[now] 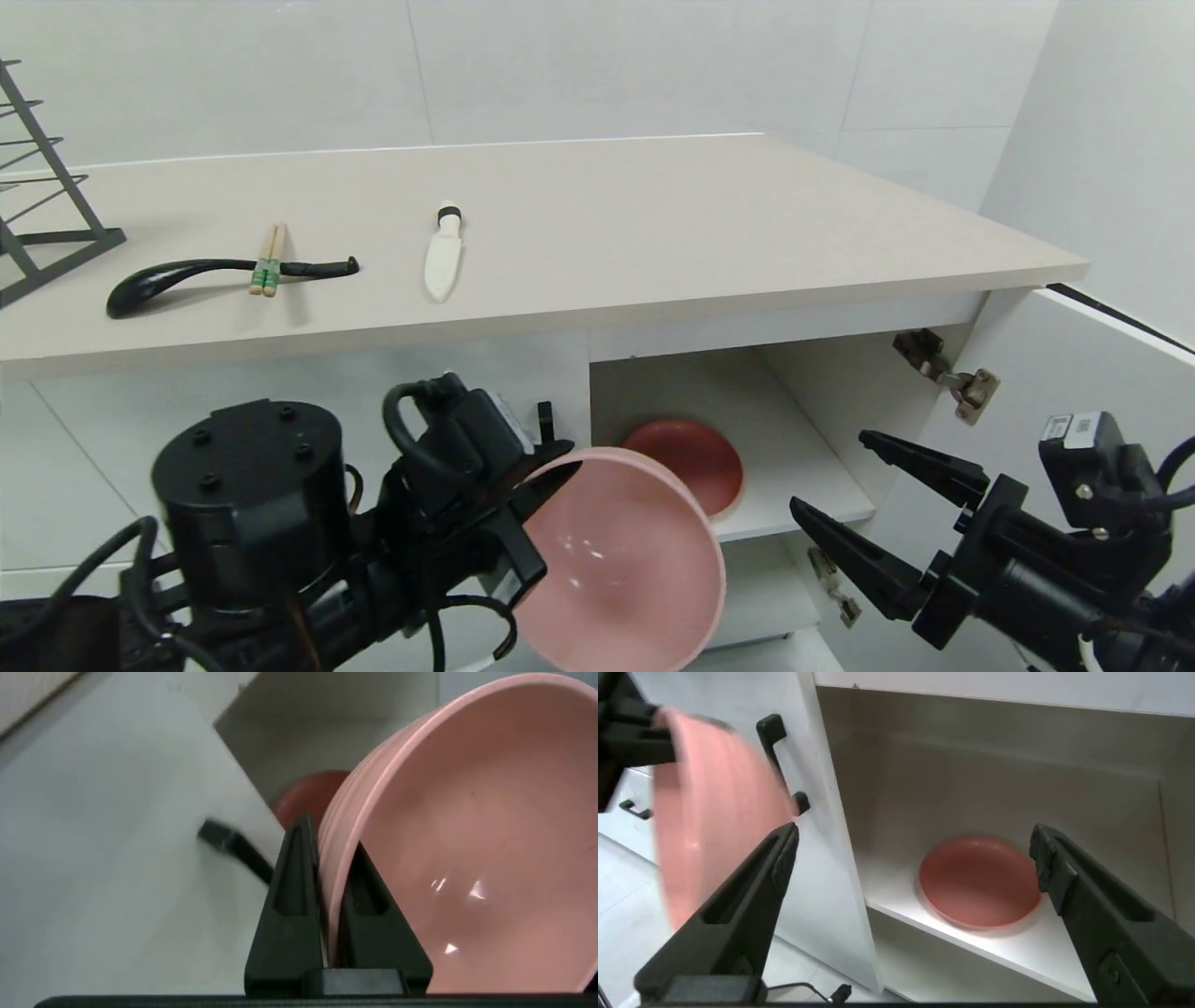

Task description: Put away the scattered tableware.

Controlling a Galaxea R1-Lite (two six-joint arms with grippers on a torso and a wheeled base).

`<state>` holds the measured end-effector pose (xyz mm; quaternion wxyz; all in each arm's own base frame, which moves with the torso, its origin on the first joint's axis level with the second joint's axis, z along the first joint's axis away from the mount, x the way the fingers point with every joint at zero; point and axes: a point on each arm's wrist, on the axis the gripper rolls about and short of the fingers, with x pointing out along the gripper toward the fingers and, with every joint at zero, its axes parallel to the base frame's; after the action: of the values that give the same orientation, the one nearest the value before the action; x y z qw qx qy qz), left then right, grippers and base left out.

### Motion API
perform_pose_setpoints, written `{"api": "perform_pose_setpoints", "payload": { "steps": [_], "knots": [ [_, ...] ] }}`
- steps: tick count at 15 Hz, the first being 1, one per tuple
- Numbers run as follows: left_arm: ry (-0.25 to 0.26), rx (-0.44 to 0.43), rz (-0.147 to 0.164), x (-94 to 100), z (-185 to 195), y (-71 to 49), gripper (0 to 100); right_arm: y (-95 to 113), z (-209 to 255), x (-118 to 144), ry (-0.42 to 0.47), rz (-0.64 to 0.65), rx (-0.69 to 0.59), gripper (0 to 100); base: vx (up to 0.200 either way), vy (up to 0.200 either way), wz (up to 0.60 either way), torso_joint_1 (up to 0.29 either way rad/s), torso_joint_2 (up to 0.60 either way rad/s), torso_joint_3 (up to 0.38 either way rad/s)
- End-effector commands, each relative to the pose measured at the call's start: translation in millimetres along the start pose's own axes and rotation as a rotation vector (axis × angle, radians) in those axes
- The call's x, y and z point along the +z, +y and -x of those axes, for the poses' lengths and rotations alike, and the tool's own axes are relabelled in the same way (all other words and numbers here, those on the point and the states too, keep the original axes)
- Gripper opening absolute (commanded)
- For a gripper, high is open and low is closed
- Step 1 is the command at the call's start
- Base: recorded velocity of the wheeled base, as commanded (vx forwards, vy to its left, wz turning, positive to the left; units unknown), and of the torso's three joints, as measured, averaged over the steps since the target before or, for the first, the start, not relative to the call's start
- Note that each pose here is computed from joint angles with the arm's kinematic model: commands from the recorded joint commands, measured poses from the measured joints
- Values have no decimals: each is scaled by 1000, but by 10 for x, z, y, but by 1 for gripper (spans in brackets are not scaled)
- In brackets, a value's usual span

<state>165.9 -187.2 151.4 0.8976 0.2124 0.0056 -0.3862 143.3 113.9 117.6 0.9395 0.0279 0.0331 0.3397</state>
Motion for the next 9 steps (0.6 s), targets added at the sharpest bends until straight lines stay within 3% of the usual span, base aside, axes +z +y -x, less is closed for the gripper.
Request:
{"api": "perform_pose_setpoints", "payload": {
  "steps": [1, 2, 5, 9],
  "knots": [
    [31, -18, -11, -82, -234, -154, 0, 0, -3, -3, 1, 0, 1, 100, 0, 0, 0, 0, 0, 0],
    [8, -19, -16, -51, -358, -271, 0, 1, 0, 2, -2, 2, 1, 100, 0, 0, 0, 0, 0, 0],
    [3, 28, -17, -20, -571, -360, 0, 4, 0, 7, -5, 2, 3, 100, 0, 0, 0, 0, 0, 0],
    [-58, 83, -2, -30, -841, -501, 0, 4, -3, 10, -6, 2, 3, 100, 0, 0, 0, 0, 0, 0]
  ]
}}
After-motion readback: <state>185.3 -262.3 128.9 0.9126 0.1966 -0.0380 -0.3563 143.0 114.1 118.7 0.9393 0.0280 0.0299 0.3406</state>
